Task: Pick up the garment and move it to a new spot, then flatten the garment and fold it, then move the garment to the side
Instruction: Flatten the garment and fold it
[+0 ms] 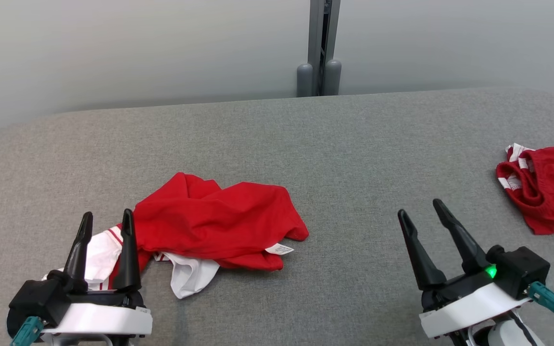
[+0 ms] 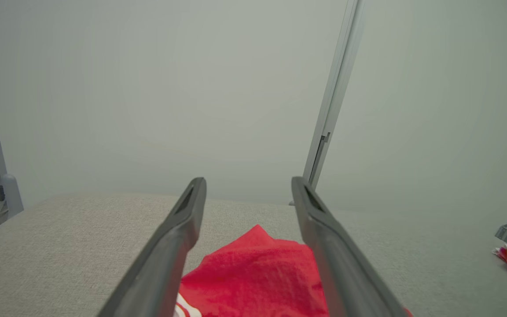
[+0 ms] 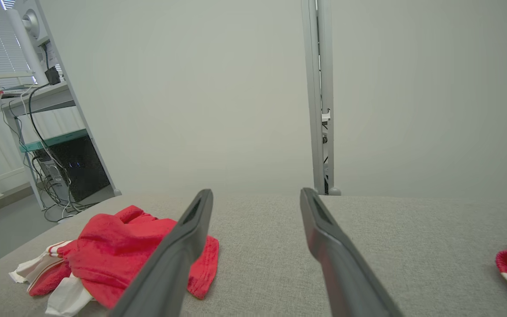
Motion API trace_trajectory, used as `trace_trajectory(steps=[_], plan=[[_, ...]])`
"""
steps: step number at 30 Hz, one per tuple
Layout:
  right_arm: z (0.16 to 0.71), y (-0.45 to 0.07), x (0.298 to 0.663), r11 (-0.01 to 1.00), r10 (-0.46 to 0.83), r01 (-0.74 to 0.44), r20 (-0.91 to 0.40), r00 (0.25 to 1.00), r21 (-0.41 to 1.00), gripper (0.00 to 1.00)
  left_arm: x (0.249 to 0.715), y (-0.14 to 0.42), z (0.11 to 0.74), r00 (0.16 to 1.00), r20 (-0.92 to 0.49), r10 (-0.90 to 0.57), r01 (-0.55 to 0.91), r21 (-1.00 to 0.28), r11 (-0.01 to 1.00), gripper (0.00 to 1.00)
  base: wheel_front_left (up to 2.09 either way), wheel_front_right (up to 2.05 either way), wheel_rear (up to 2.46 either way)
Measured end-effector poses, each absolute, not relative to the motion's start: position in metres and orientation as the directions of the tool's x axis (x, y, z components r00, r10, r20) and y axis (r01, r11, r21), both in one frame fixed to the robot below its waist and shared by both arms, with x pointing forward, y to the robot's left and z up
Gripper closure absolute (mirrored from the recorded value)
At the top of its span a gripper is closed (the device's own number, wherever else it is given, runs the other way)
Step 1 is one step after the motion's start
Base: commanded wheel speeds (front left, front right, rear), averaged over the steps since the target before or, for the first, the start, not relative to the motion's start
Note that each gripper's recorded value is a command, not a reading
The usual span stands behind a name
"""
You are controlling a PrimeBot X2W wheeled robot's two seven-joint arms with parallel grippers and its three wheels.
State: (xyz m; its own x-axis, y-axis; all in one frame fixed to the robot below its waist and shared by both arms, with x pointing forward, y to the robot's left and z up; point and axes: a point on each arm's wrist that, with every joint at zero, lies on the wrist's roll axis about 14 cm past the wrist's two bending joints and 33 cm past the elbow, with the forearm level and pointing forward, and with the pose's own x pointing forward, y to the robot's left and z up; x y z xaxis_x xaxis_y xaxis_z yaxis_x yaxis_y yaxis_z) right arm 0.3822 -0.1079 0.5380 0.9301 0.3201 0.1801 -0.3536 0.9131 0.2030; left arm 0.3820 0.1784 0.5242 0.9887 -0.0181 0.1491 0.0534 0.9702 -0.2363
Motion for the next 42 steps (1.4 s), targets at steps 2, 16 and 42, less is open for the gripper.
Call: trace_trajectory(steps=[2, 16, 42], plan=[[0.53, -0.105, 0.382, 0.912, 0.332, -0.359, 0.156, 0.93, 0.199, 0.0, 0.382, 0.177, 0.524, 0.989, 0.149, -0.022, 0.057, -0.234, 0.97, 0.0, 0.0, 0.0, 0.0], [0.471, -0.053, 0.388, 0.837, 0.543, -0.535, -0.062, 0.837, 0.109, 0.0, 0.363, 0.189, 0.525, 0.989, 0.147, 0.022, 0.018, -0.259, 0.966, 0.0, 0.0, 0.0, 0.0], [0.395, 0.021, 0.436, 0.664, 0.659, -0.746, -0.431, 0.616, -0.052, 1.0, 0.326, 0.252, 0.523, 0.964, 0.13, 0.233, -0.193, -0.266, 0.945, 0.0, 0.0, 0.0, 0.0]])
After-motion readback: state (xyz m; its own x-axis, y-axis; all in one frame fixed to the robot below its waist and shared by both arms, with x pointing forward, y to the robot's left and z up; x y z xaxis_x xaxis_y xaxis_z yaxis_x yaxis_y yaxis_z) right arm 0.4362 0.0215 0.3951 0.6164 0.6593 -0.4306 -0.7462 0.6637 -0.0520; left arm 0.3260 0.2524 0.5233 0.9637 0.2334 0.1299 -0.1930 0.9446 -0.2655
